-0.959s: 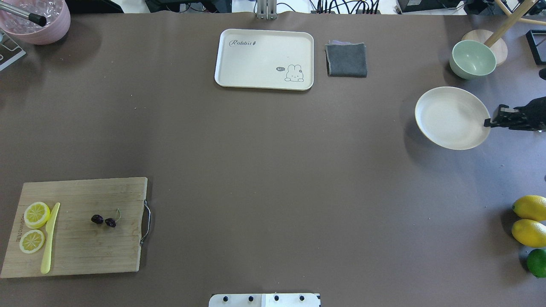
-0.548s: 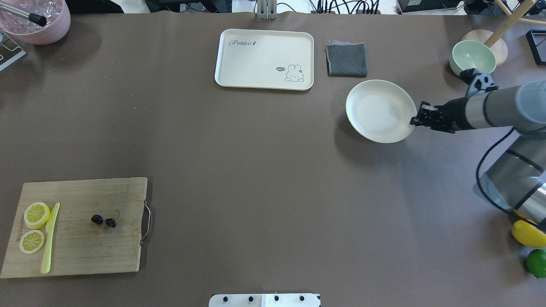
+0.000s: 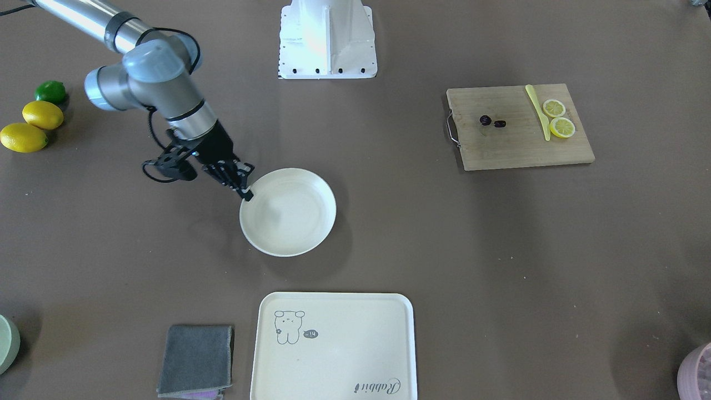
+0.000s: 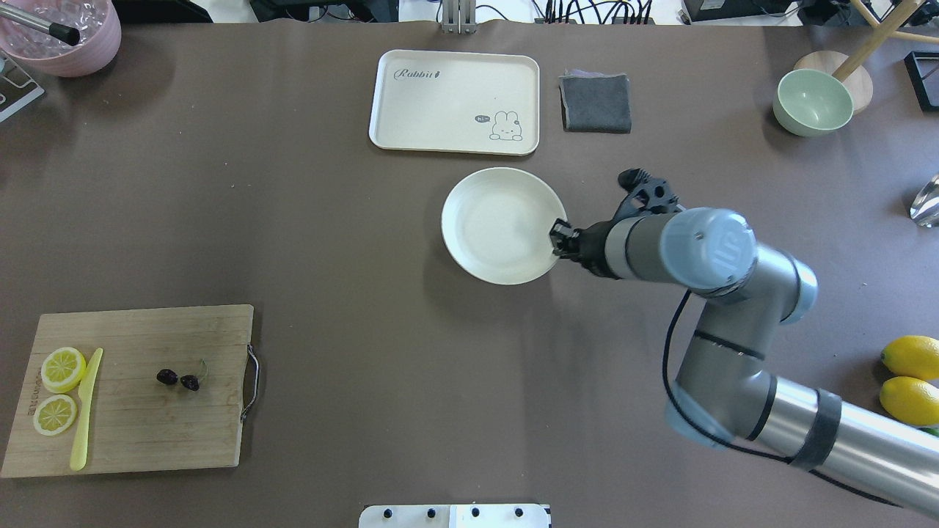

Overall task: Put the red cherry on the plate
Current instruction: 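Push the white plate with the right gripper toward the table center, then withdraw the right arm while the left arm reaches toward the cutting board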

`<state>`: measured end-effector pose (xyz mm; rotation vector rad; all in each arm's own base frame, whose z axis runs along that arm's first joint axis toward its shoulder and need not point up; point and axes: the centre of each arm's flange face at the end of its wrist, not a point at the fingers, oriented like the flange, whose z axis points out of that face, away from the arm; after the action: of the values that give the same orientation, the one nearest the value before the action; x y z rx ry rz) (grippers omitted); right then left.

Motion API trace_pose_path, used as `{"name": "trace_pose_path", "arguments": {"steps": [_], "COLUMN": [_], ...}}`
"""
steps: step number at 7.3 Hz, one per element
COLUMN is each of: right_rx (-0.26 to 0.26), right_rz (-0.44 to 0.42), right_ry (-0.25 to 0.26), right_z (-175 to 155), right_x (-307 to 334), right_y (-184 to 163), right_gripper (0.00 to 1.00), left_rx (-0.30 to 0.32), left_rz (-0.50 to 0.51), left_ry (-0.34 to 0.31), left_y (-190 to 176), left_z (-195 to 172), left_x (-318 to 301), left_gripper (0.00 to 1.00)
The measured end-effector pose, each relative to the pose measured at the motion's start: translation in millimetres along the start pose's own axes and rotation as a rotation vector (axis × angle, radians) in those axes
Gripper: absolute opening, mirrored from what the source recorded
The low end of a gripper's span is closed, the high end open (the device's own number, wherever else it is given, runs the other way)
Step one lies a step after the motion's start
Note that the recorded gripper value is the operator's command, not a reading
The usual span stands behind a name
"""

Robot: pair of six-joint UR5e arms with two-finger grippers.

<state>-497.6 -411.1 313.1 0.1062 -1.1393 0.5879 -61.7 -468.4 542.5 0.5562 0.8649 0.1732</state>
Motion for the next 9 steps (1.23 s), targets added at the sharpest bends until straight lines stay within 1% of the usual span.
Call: {"name": "trace_pose_path", "arguments": {"steps": [1, 2, 3, 4, 5, 6, 7, 8, 9], "right_rx": [0.016, 0.035, 0.051, 0.068, 0.085, 0.097, 0.093, 0.072, 0.046], "right_rz": [0.001, -0.007, -0.018, -0.037, -0.075, -0.121, -0.162, -0.203, -0.247], "right_ry": [0.006, 0.018, 0.028, 0.032, 0.034, 0.038, 0.057, 0.09, 0.124], "right_z": [5, 9, 12, 13, 13, 7, -7, -26, -49], "right_x": [-22, -35, -41, -43, -43, -48, -55, -57, -50], "right_y": [50, 86, 105, 111, 109, 98, 71, 29, -23], "right_gripper": [0.0, 0.32, 0.99, 1.0, 1.0, 1.0, 1.0, 1.0, 1.0], "left_rx": [0.0, 0.0, 0.0, -0.001, -0.001, 0.002, 0.009, 0.01, -0.006], "left_rz": [0.0, 0.001, 0.001, 0.0, 0.0, -0.024, -0.086, -0.161, -0.237], "left_ry": [0.001, 0.001, 0.002, 0.003, 0.003, 0.006, 0.028, 0.076, 0.132], "left_y": [0, 0, 0, 0, 0, -1, -4, -7, -9], "left_z": [0, 0, 0, 0, 0, -1, -3, -3, 3], "left_x": [0, 1, 1, 1, 1, 2, 11, 28, 57], "left_gripper": [0.98, 0.98, 0.98, 0.98, 0.98, 0.98, 0.98, 0.98, 0.98]}}
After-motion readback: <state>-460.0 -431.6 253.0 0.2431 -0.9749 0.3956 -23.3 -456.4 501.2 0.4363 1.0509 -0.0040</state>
